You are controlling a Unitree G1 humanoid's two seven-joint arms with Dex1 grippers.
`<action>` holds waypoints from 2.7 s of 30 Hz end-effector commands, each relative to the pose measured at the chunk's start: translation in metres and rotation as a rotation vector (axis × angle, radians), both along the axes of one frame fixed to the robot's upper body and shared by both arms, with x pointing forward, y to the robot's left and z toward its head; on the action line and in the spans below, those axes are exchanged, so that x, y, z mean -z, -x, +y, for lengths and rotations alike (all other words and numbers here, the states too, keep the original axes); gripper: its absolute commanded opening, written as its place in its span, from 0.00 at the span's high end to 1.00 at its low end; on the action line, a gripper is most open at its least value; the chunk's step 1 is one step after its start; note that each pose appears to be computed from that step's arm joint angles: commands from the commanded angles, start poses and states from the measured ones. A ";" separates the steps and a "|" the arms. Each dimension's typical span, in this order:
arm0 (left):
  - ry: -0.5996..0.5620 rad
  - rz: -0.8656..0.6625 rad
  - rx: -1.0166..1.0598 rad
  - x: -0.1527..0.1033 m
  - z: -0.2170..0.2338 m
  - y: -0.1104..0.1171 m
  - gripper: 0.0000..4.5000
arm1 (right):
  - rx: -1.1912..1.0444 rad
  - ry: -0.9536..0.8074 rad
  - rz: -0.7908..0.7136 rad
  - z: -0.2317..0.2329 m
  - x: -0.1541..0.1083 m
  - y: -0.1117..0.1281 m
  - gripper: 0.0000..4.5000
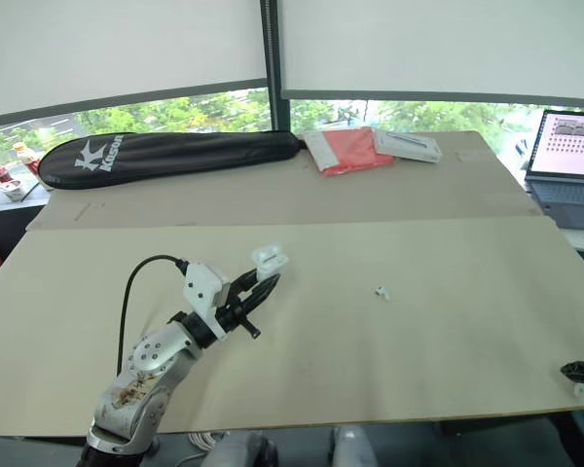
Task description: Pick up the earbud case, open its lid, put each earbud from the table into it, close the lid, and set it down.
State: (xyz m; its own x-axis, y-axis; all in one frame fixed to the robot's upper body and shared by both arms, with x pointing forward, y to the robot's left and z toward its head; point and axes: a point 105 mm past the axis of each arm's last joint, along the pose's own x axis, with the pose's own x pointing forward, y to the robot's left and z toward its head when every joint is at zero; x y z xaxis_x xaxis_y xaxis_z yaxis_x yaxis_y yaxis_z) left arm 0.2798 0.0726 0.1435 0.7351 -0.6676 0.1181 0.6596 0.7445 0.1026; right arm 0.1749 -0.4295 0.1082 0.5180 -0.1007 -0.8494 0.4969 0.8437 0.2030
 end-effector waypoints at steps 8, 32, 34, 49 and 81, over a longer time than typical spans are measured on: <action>0.011 -0.040 0.014 -0.013 -0.001 0.006 0.88 | 0.032 0.031 -0.018 -0.010 0.002 -0.005 0.18; 0.000 -0.042 0.012 -0.014 0.001 0.005 0.88 | 0.032 0.011 -0.026 -0.006 0.011 -0.015 0.50; -0.001 -0.043 0.011 -0.015 0.001 0.005 0.88 | 0.034 0.011 -0.028 -0.006 0.012 -0.016 0.50; -0.002 -0.042 0.014 -0.015 0.000 0.008 0.88 | 0.010 -0.012 0.006 0.001 0.017 -0.017 0.50; 0.078 -0.027 0.089 -0.012 -0.014 -0.015 0.88 | -1.025 0.175 -0.938 0.231 -0.139 -0.140 0.90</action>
